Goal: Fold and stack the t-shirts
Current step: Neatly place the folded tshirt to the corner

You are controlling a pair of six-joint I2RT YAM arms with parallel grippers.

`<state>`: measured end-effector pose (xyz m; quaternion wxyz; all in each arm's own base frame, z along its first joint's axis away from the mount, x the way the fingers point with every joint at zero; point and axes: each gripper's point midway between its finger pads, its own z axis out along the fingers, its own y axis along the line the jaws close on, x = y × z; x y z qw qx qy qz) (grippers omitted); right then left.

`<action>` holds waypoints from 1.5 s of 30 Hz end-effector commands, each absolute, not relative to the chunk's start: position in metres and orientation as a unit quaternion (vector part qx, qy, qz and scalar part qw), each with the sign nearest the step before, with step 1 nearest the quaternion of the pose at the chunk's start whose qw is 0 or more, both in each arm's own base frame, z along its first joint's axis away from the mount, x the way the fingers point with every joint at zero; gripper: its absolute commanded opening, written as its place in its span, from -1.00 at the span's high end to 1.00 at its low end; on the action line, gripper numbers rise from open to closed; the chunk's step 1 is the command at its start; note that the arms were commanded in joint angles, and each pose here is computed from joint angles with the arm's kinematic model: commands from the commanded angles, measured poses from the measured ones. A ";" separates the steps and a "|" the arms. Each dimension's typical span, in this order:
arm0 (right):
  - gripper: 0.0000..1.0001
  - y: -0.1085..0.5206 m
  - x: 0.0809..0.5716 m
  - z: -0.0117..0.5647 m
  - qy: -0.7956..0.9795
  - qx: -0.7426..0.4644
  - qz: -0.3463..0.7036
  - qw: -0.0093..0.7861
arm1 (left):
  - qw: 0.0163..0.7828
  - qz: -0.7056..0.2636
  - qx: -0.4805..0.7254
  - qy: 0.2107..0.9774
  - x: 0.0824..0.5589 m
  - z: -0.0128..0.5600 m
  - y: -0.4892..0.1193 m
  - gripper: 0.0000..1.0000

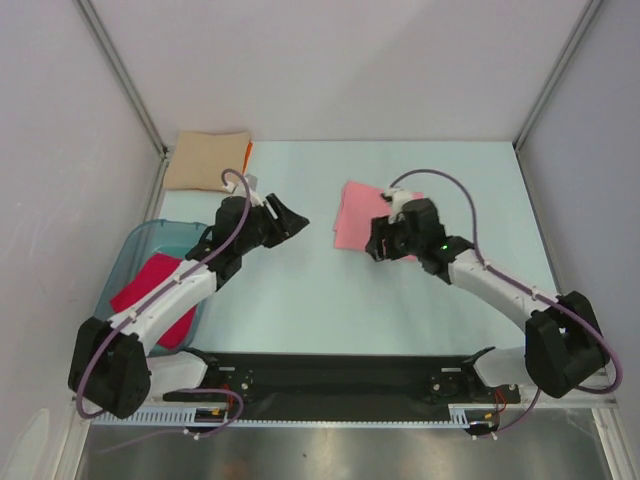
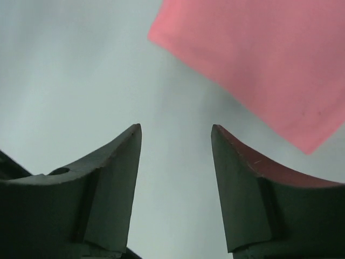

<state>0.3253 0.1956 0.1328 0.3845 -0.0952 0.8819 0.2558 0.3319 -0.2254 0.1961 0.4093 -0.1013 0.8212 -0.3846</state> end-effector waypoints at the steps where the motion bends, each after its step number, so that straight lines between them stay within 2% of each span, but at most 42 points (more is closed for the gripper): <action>1: -0.23 0.194 0.328 0.138 0.860 -0.218 0.063 0.458 | 0.385 -0.349 -0.192 0.832 0.321 0.185 -0.191 -0.25; 3: -0.40 0.209 0.329 0.130 0.829 -0.313 -0.007 0.464 | 0.373 -0.336 -0.217 0.837 0.315 0.189 -0.178 -0.28; 4: -0.43 0.223 0.321 0.126 0.809 -0.357 -0.043 0.465 | 0.372 -0.329 -0.231 0.837 0.315 0.191 -0.173 -0.29; 6: -0.50 0.236 0.324 0.104 0.769 -0.442 -0.118 0.446 | 0.364 -0.287 -0.267 0.845 0.310 0.190 -0.154 -0.45; 9: -0.50 0.259 0.329 0.081 0.718 -0.516 -0.190 0.428 | 0.365 -0.244 -0.313 0.842 0.308 0.194 -0.125 -0.49; 13: -0.40 0.273 0.346 0.060 0.668 -0.554 -0.277 0.412 | 0.357 -0.234 -0.340 0.838 0.305 0.194 -0.101 -0.50; 20: -0.10 0.283 0.373 0.034 0.624 -0.596 -0.328 0.385 | 0.336 -0.224 -0.355 0.843 0.304 0.178 -0.080 -0.50; 26: 0.17 0.282 0.393 0.016 0.638 -0.611 -0.294 0.366 | 0.320 -0.231 -0.337 0.855 0.317 0.166 -0.085 -0.52; 29: 0.56 0.280 0.401 0.013 0.642 -0.613 -0.293 0.355 | 0.311 -0.244 -0.316 0.863 0.329 0.164 -0.094 -0.58; 30: 0.78 0.281 0.401 0.014 0.644 -0.613 -0.287 0.357 | 0.308 -0.245 -0.314 0.864 0.332 0.162 -0.095 -0.66; 32: 1.00 0.280 0.404 0.027 0.654 -0.599 -0.275 0.371 | 0.289 -0.264 -0.306 0.868 0.342 0.157 -0.105 -0.75; 35: 1.00 0.274 0.407 0.038 0.674 -0.582 -0.246 0.382 | 0.268 -0.305 -0.294 0.865 0.361 0.156 -0.124 -0.79; 36: 1.00 0.275 0.407 0.051 0.675 -0.577 -0.235 0.395 | 0.235 -0.320 -0.289 0.871 0.364 0.143 -0.137 -0.79; 45: 1.00 0.250 0.411 0.079 0.698 -0.558 -0.163 0.418 | 0.195 -0.399 -0.272 0.854 0.430 0.130 -0.211 -0.81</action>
